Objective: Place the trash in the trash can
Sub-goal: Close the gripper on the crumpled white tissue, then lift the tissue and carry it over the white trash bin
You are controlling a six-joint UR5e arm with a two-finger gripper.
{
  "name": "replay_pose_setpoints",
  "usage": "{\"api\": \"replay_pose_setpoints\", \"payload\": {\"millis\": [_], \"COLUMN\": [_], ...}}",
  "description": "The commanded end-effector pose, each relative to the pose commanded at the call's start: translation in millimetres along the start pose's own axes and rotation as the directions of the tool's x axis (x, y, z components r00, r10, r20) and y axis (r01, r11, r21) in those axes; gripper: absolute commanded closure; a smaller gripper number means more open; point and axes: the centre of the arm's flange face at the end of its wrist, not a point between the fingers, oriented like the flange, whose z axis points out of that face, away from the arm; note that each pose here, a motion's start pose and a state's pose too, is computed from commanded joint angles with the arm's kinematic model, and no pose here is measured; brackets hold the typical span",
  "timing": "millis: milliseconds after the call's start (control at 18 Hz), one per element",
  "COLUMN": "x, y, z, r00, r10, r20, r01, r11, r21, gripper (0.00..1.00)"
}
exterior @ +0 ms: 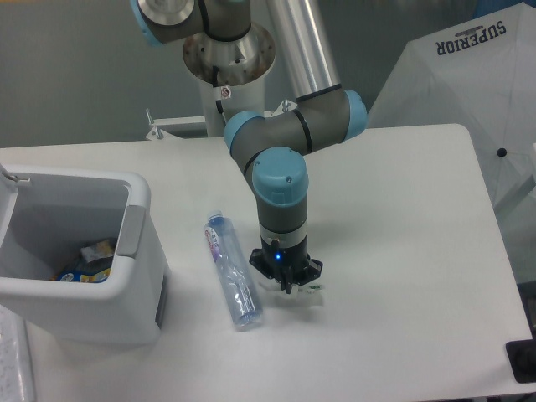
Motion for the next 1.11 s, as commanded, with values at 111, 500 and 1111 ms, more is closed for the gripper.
{"api": "replay_pose_setpoints", "payload": {"millis": [111,500,1111], "x": [-4.6,-27.9,-96.0], "y": [-6.5,-34.1,-54.0], "z": [-7.0,-57.6,-248.8], "r00": [1.000,0.978,0.834], "r10": [-0.006,-0.203,-0.384], "r20": [0.010,-0.038,-0.397], "r01": [0.005,0.206,0.547], "r11": [1.000,0.964,0.672], "r21": [0.018,0.170,0.499], "gripper": [0.87,0.86,0.85]}}
